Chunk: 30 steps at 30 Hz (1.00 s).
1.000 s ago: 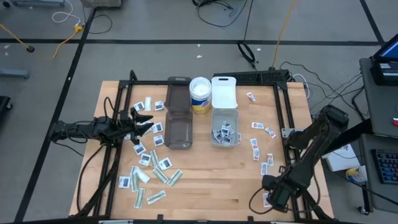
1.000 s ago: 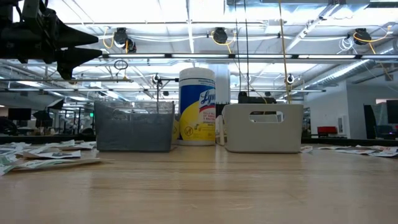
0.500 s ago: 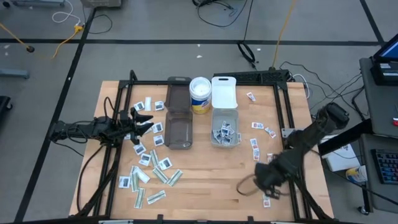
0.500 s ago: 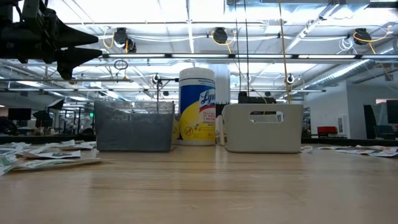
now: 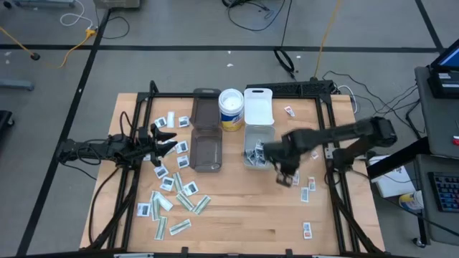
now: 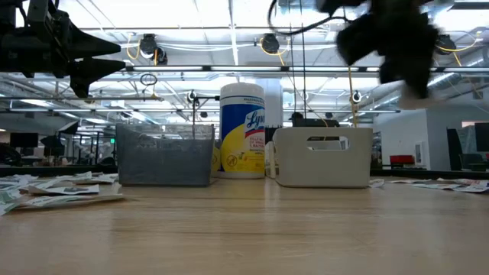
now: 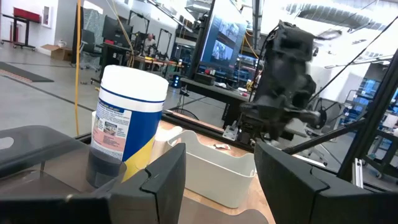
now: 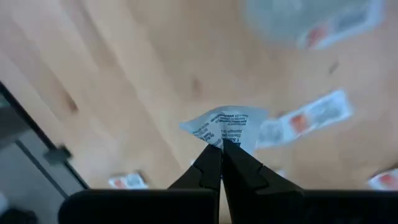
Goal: Pick & Place First Aid Supplies
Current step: Put the alcohol pad into the gray bin
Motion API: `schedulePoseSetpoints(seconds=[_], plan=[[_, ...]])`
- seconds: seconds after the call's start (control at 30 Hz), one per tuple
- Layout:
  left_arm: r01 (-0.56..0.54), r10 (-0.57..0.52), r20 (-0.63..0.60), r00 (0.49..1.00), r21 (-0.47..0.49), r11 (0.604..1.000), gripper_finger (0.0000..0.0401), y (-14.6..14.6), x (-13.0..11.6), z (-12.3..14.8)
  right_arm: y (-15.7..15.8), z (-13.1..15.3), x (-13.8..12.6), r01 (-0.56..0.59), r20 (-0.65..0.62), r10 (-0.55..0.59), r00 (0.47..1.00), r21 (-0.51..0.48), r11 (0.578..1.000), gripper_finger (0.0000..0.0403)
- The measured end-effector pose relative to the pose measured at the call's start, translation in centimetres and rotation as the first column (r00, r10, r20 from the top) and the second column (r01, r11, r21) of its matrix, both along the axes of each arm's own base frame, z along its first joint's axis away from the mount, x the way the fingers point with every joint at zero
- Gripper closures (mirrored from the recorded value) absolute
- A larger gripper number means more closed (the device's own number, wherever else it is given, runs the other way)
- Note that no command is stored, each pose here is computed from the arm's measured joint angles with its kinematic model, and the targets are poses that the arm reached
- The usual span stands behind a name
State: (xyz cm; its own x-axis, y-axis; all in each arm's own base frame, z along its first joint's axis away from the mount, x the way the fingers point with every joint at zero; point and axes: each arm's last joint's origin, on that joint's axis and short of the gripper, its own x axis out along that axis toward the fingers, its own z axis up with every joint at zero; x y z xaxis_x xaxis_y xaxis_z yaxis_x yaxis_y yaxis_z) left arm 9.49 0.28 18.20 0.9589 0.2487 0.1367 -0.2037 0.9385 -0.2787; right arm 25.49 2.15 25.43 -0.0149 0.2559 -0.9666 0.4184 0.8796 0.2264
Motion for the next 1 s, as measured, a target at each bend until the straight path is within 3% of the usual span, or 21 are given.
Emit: schedulePoseSetpoints(seconds=[0.5, 0.73, 0.87, 1.0], plan=[[0.0, 0.0, 0.0, 1.0, 0.0, 1.0, 0.0205, 0.0, 0.0, 0.0, -10.4, 1.1, 6.8, 0.027, -0.02, -0.028, 0.999, -0.04, 0.999, 0.0403], [0.0, 0.0, -0.001, 1.0, 0.0, 1.0, 0.0205, 0.0, 0.0, 0.0, -11.1, 0.6, 7.6, 0.016, -0.038, -0.017, 0.999, -0.031, 0.999, 0.0403], [0.0, 0.0, 0.0, 1.0, 0.0, 1.0, 0.0205, 0.0, 0.0, 0.0, -10.5, -1.4, 8.3, -0.005, -0.055, 0.004, 0.998, -0.024, 1.0, 0.0403], [0.0, 0.0, 0.0, 1.0, 0.0, 1.0, 0.0205, 0.0, 0.0, 0.0, -9.7, -3.0, 8.9, -0.025, 0.012, 0.025, 1.0, -0.044, 0.999, 0.04]])
